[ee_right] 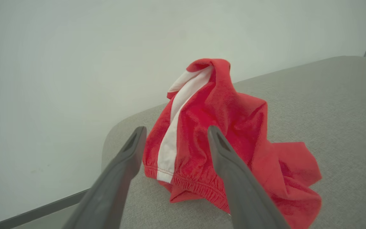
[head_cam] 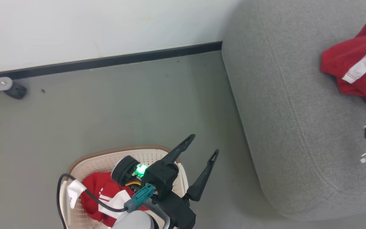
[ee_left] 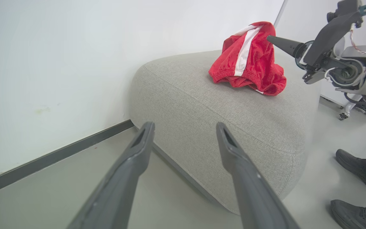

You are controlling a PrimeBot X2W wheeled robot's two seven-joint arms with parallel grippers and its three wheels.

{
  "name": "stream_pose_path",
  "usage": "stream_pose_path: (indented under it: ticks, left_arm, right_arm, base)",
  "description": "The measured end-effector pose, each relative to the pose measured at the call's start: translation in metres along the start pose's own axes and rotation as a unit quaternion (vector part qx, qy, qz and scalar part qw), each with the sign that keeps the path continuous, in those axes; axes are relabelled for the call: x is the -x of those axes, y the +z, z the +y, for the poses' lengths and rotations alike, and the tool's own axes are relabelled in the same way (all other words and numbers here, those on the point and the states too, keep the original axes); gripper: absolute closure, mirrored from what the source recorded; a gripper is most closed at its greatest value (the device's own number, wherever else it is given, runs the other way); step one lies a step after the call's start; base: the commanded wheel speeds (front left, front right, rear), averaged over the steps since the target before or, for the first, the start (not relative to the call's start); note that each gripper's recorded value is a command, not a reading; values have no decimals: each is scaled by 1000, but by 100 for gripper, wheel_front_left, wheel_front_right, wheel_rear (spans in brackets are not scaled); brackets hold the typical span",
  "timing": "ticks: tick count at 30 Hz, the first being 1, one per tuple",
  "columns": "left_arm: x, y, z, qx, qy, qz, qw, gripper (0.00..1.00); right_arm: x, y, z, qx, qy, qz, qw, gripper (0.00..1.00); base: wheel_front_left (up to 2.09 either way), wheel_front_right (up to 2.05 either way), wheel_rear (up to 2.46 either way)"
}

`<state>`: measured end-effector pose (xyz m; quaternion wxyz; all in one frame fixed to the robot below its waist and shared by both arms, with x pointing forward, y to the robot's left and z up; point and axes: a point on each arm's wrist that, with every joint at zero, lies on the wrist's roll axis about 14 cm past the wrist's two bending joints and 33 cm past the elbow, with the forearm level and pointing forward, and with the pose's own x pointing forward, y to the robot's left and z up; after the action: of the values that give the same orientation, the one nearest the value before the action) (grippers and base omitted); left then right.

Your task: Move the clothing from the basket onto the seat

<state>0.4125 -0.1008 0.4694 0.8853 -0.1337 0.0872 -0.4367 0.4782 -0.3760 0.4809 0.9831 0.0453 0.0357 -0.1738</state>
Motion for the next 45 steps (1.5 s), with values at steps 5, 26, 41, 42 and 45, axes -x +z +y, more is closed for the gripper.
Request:
stream_pose_path:
  ticks: [5, 26, 41, 42, 45]
  left_arm:
    - [16, 5, 13, 1, 40, -9, 999, 0]
    - [96, 27, 67, -5, 206, -55, 977, 0]
    - [170, 32, 105, 9, 333, -87, 939, 0]
    - [172, 32, 105, 11, 336, -88, 938, 0]
    - [174, 35, 104, 14, 343, -98, 934, 0]
  right_arm:
    - [9, -5, 39, -13, 46, -7, 999, 0]
    - [78, -18, 137, -18, 186, -9, 982, 0]
    - [136, -21, 159, -18, 234, -14, 972, 0]
    - [139, -21, 159, -18, 235, -15, 972, 0]
    - [146, -21, 156, -18, 235, -15, 972, 0]
  base:
    - [0, 0, 0]
    - [0, 0, 0]
    - [0, 0, 0]
    - [0, 0, 0]
    - [0, 0, 0]
